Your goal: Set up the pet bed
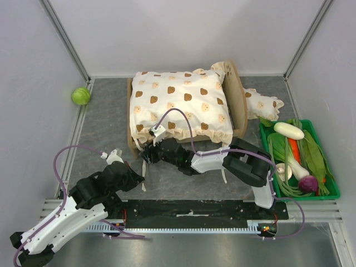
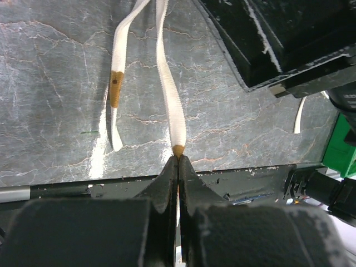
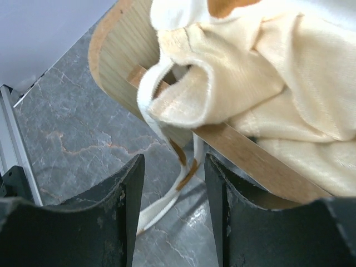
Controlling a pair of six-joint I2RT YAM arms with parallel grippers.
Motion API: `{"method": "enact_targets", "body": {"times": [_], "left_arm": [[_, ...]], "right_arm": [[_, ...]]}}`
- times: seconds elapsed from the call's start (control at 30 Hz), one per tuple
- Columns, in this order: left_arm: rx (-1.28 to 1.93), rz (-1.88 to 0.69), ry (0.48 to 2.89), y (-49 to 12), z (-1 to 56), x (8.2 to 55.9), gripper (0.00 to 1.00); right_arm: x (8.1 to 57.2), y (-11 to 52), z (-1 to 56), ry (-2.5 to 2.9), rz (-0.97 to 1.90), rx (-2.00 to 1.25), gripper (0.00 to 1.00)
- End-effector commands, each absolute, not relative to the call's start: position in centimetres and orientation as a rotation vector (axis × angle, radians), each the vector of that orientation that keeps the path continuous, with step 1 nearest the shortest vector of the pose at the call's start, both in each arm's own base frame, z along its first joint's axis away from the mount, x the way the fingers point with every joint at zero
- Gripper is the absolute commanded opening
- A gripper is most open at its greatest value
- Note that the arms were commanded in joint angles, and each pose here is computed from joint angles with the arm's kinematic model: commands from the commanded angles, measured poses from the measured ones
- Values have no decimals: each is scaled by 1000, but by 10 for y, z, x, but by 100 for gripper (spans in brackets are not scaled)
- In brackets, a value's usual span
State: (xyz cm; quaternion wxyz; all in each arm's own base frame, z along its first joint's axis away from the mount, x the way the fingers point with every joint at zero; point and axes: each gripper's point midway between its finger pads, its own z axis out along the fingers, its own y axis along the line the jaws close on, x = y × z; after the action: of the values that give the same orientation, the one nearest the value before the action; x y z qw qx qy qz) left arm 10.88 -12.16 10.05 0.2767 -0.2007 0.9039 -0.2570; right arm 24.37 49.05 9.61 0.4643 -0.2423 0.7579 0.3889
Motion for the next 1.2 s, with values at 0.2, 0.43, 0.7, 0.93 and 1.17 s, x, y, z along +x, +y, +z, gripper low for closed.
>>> {"method": "enact_targets", "body": {"times": [0.2, 0.43, 0.7, 0.93, 1.17], "left_arm": [[-561, -742, 2349, -125, 122, 119, 2], [-572, -731, 2322, -120, 127, 121, 2], [-586, -644, 2241, -111, 143, 139, 2], [-576, -463, 2166, -94, 156, 161, 2], [-541, -373, 2106, -97, 156, 185, 2]], "right_arm": [[267, 515, 130, 1682, 945, -529, 49], [265, 507, 129, 1674, 921, -544, 11], [241, 497, 143, 1680, 973, -665, 4], [220, 486, 148, 1695, 1029, -723, 5], [208, 481, 159, 1687, 1098, -737, 4]]}}
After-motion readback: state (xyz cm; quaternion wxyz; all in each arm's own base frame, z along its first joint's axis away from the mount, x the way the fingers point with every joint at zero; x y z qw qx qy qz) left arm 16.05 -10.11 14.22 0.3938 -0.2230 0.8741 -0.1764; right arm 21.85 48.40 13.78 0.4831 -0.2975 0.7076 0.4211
